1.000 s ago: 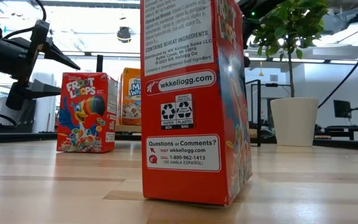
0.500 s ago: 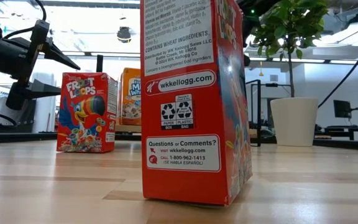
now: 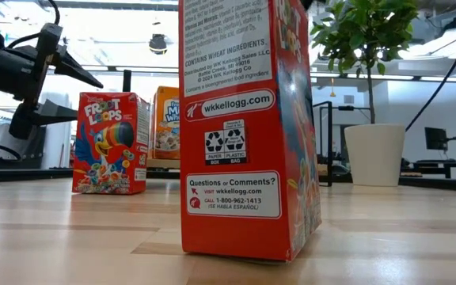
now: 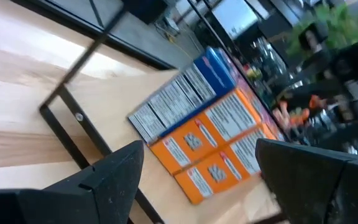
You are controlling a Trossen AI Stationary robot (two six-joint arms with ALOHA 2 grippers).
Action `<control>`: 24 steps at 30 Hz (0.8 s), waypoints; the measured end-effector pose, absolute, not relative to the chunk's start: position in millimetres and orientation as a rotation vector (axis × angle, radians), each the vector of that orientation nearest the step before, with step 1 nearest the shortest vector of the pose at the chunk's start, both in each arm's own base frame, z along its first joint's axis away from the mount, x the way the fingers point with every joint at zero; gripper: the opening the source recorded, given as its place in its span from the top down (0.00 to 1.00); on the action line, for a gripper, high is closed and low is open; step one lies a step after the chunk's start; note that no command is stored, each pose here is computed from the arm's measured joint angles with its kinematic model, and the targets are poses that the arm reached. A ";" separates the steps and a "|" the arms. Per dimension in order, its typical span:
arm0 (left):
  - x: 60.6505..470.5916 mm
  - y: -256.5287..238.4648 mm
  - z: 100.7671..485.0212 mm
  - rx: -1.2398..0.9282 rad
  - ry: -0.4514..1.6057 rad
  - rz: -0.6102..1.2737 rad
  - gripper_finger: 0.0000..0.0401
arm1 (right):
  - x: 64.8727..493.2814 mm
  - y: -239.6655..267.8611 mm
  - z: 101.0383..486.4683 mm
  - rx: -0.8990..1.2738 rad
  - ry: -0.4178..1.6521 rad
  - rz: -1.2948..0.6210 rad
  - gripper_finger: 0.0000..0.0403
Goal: Stack cereal on shelf
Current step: Put the top red cereal box on the shelf aligned with the other red cereal box
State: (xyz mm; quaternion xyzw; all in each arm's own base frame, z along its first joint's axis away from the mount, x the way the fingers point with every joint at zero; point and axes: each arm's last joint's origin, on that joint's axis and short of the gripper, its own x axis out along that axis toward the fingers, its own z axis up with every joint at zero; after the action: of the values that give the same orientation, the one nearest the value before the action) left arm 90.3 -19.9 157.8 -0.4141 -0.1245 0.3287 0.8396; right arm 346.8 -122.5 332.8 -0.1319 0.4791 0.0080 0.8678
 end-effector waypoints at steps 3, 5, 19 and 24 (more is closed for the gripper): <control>91.5 -21.3 158.4 -0.861 -0.225 0.646 0.25 | 359.6 -94.9 336.7 -0.231 0.927 0.070 0.76; 92.3 -22.3 158.7 -0.852 -0.198 0.608 0.25 | 367.3 -75.9 337.7 -0.225 0.893 0.097 0.70; 101.3 -35.4 153.4 -0.914 0.050 0.280 0.33 | 396.7 16.8 315.7 -0.091 0.662 0.069 0.42; 107.1 -40.6 139.4 -0.918 0.178 0.310 0.43 | 394.5 27.9 306.3 -0.093 0.685 0.093 0.46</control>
State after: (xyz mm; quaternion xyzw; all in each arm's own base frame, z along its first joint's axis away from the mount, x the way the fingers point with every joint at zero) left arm 107.1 -40.6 139.4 -0.4406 0.0855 0.1487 0.8812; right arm 394.5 27.9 306.3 -0.0454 0.3357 0.0457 0.9397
